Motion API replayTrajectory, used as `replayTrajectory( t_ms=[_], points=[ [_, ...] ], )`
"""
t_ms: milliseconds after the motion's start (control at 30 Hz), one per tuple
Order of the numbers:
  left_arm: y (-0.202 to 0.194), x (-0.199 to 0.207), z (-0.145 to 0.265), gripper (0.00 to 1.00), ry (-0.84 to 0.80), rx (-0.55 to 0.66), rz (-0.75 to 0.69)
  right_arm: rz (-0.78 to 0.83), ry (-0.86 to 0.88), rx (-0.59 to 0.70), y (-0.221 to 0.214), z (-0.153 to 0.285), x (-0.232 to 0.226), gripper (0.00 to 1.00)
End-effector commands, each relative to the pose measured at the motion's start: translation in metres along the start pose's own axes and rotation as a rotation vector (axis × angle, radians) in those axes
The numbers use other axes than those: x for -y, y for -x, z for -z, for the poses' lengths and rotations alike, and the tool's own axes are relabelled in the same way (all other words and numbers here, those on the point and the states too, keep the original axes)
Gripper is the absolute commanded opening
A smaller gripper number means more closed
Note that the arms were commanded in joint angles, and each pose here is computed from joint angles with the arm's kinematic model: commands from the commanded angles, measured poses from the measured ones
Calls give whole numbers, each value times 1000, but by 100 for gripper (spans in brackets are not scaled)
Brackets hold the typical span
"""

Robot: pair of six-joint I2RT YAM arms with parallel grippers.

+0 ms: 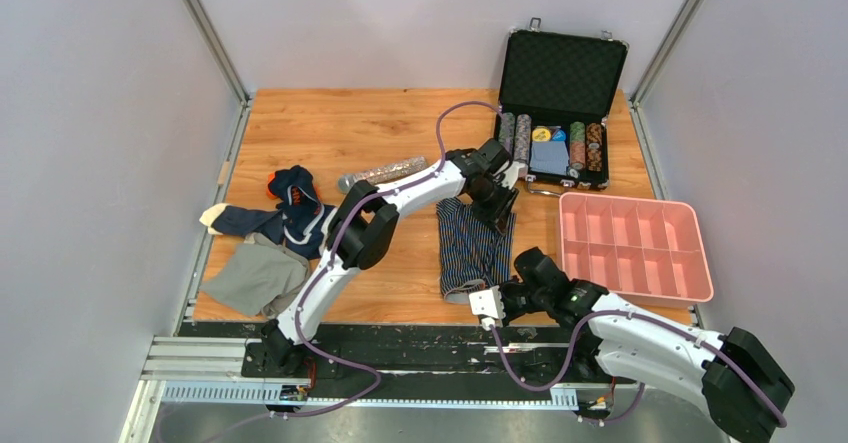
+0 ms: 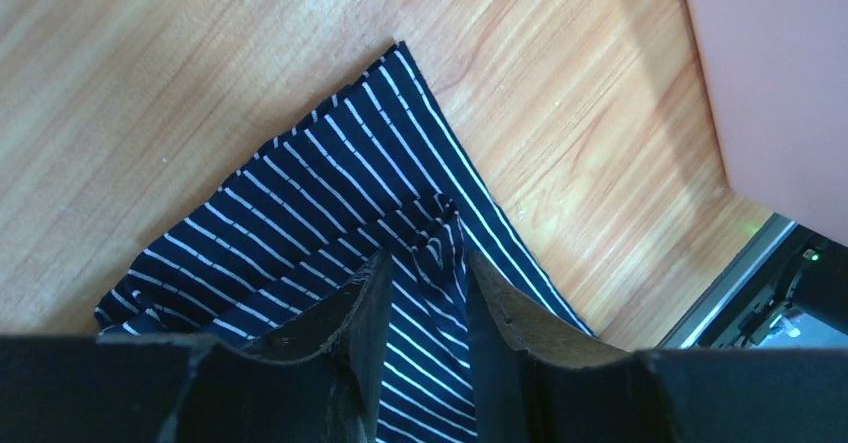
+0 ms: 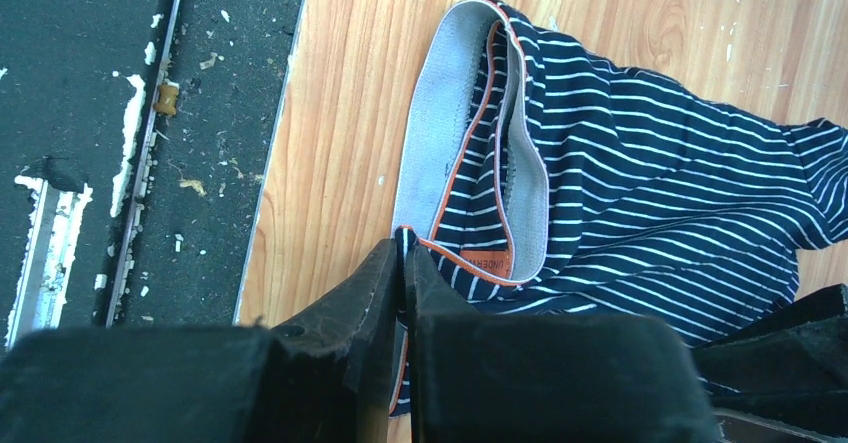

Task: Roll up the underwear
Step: Fold the underwear at the center of the board.

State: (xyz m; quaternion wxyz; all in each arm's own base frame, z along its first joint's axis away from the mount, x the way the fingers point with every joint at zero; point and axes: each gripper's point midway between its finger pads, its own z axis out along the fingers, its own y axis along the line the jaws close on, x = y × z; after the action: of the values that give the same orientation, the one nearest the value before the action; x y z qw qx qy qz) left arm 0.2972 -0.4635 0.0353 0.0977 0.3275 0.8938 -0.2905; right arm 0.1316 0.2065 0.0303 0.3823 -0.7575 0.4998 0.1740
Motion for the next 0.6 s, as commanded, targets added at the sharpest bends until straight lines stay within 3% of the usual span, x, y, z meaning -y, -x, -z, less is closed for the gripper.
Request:
replayTrajectory(
  t_ms=[0,167,200,267,567],
  points=[
    [20,5,0,39,-10,57,-26,12,-22,45,16,2,14,7],
    [26,8,5,15,-13,77,-23,11,-25,46,17,2,15,6],
    [28,9,7,7,-12,84,-25,10,-28,45,17,3,15,6],
    [33,12,15,0,-7,101,-35,12,-38,40,17,4,18,3],
    [51,13,57,0,8,165,-38,67,-104,30,28,19,38,0]
  ],
)
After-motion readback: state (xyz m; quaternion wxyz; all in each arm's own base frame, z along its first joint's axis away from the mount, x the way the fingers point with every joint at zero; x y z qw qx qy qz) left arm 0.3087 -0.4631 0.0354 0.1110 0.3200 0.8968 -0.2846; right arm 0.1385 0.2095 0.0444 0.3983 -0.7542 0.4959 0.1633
